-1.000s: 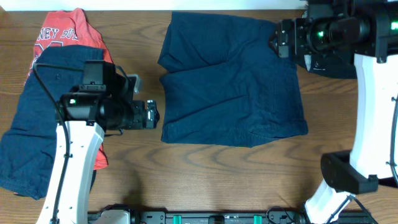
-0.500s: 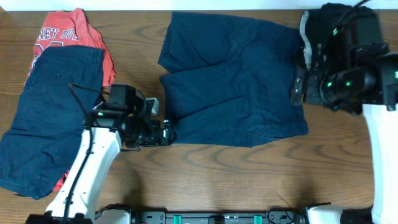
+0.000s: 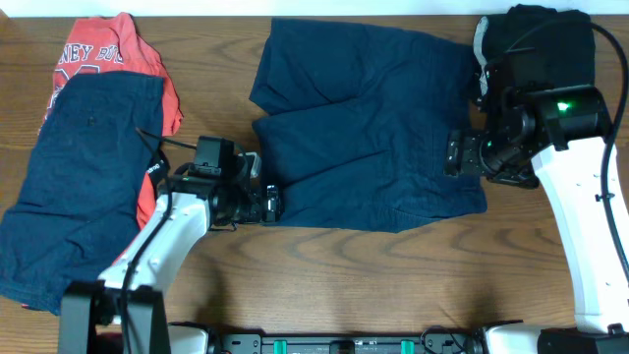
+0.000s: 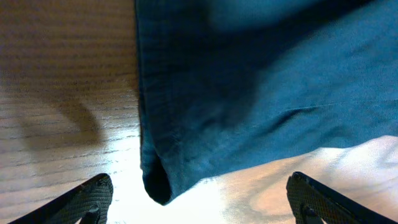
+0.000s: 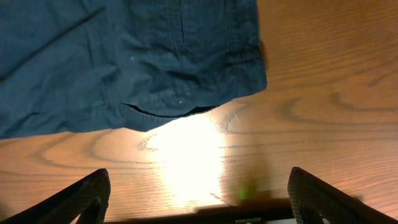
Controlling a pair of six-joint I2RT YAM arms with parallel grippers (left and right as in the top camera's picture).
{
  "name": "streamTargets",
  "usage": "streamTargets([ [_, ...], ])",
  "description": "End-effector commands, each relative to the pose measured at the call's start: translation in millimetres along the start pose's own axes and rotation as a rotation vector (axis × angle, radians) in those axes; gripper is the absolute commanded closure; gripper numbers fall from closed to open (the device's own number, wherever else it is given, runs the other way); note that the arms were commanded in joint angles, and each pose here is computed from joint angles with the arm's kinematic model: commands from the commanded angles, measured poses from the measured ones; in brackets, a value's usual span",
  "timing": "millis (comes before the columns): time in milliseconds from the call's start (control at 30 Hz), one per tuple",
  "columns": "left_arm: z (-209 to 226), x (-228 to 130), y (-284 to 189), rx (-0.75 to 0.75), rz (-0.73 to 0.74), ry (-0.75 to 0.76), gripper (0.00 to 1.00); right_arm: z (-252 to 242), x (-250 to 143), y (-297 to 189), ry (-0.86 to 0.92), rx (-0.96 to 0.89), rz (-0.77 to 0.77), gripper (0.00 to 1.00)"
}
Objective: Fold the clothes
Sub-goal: 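Grasp the bottom corners of the shorts with both grippers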
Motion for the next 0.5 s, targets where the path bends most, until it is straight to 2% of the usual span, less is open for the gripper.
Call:
streamTargets([
  [0, 4.9, -3.6, 10.2, 0.013, 0.034, -0.033, 0.12, -1.0, -2.1, 6.7, 0.008, -0.017, 0.003, 0.11],
  [200, 8.7, -2.9, 21.0, 0.012, 0.05, -0.037, 0.23, -1.3, -1.0, 18.8, 0.014, -0.022, 0.004, 0.12],
  [467, 7.7, -0.3, 21.4, 0.002, 0.037, -0.033, 0.69, -9.2, 0.1, 23.9, 0.05, -0.039, 0.016, 0.14],
])
Point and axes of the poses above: each gripper's point midway between its finger pads, its own y axis out along the fingers, its own z axis along the line the jaws close on, x = y × z, the point moved 6 cm from there along -y, back along the fingers, and after that the axes turned 12 degrees about y, right-handed, at the moved point
